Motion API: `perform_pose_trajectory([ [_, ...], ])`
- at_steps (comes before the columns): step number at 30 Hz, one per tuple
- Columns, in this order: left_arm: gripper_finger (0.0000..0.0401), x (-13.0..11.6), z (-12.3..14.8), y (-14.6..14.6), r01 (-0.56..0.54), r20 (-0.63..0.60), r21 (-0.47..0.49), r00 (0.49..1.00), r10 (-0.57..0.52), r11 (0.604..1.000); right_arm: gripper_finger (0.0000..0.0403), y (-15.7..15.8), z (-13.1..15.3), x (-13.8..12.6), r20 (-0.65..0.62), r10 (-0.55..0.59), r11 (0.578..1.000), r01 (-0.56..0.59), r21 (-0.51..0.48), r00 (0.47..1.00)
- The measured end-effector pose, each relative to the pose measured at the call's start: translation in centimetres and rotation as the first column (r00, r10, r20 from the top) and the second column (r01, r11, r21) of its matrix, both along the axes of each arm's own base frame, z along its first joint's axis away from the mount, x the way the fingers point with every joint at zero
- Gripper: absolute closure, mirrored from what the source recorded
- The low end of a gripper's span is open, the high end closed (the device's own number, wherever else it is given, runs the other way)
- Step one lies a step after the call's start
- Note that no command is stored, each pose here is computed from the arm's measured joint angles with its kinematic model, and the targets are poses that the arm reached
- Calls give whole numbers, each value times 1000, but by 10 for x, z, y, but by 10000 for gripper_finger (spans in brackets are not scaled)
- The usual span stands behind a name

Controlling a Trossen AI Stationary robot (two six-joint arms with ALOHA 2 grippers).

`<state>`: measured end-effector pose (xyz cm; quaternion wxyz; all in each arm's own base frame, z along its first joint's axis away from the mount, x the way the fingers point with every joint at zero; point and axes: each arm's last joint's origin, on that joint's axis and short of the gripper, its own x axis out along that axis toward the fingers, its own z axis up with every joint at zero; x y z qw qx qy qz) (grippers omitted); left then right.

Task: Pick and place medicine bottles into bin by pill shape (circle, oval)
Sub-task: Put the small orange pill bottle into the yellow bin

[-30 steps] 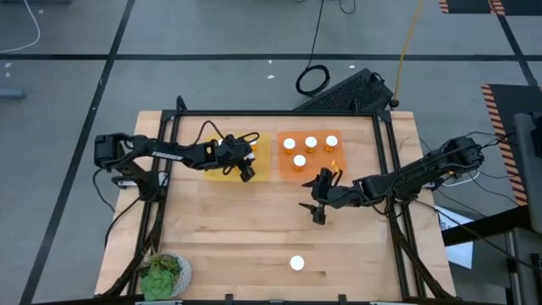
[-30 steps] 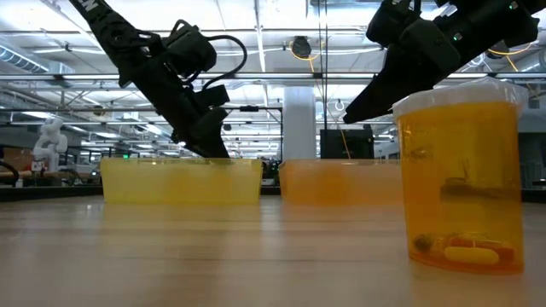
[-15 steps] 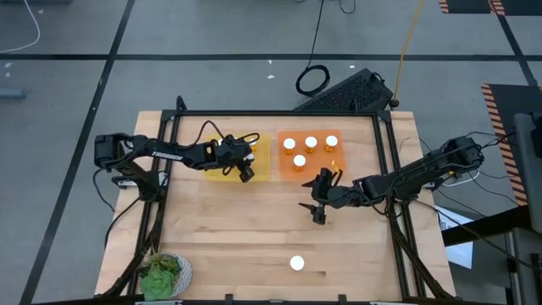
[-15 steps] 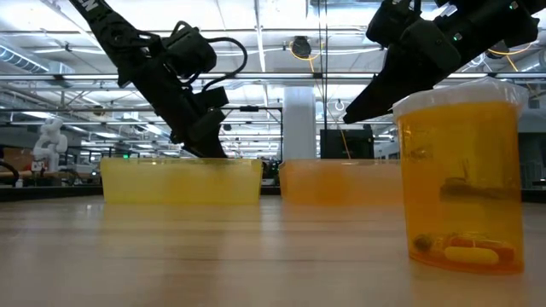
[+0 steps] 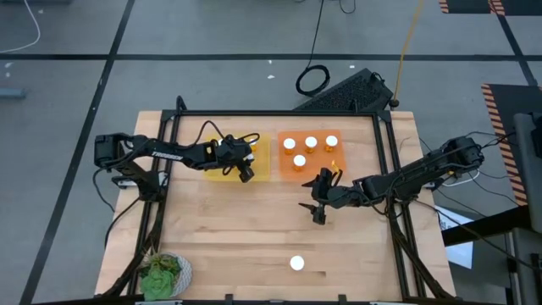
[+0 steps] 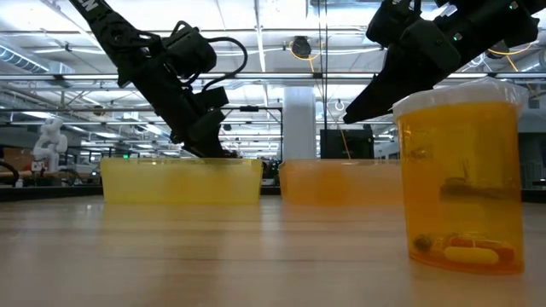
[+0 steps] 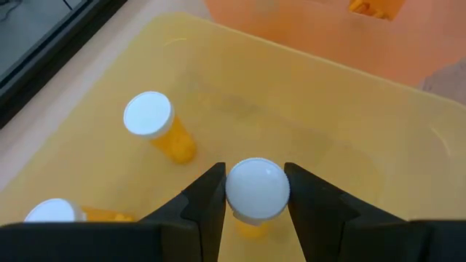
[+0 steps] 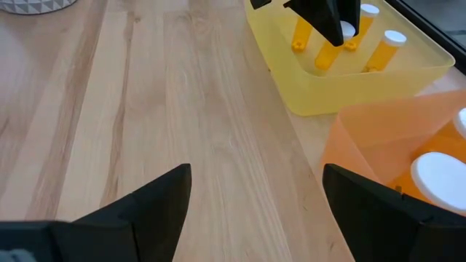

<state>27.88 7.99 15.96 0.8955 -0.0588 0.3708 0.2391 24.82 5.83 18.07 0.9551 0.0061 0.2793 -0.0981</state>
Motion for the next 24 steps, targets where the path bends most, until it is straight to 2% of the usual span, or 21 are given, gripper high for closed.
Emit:
perform_pose_trajectory([
  [20,260,-1,-1,0,2,-12,-2,1000,-2,1000,96,0,0,0,-1,4,1000,-4,-6,1000],
  [24,248,-1,-1,0,2,-12,-3,1000,-2,1000,96,0,0,0,-1,4,1000,-4,-6,1000],
])
